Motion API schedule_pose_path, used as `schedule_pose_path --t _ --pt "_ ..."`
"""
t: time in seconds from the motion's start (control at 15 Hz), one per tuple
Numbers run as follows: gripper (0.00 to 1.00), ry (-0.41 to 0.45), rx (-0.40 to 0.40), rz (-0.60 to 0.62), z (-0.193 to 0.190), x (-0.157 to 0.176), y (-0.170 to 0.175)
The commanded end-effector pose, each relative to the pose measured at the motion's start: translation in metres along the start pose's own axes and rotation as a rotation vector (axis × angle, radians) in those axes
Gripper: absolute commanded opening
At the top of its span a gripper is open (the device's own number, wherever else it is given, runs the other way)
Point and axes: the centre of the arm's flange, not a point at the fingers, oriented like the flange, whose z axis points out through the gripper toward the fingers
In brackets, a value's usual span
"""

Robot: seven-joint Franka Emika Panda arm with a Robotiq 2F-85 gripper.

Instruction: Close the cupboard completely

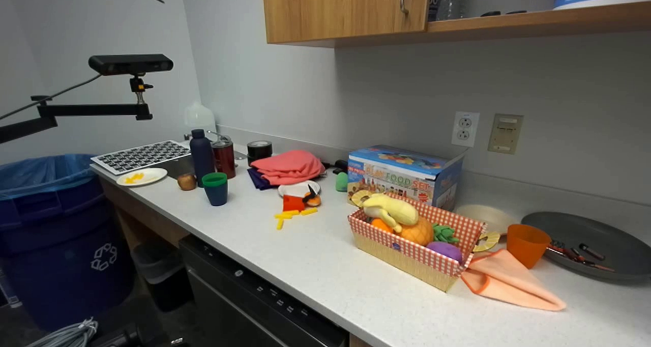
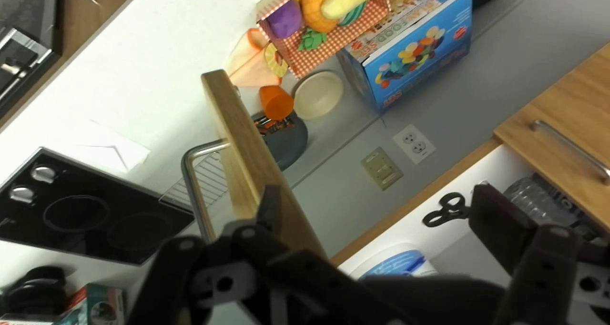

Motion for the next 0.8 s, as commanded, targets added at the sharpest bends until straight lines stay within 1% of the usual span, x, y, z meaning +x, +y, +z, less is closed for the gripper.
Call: schedule_pose_path --t 0.0,0.27,0.4,0.53,0.73 --pt "1.00 0.033 0.037 -0.074 0.005 0.016 -0.016" --pt "1.00 0.020 0.010 -0.117 0.007 0.014 -0.011" --pt "1.00 -0.013 -0.015 -0.156 0.004 0.014 -0.007" --pt "1.00 -0.084 -0.029 -0.197 0.002 0.016 -0.004" --pt "1.00 -0.189 -0.081 -0.240 0.003 0.019 0.000"
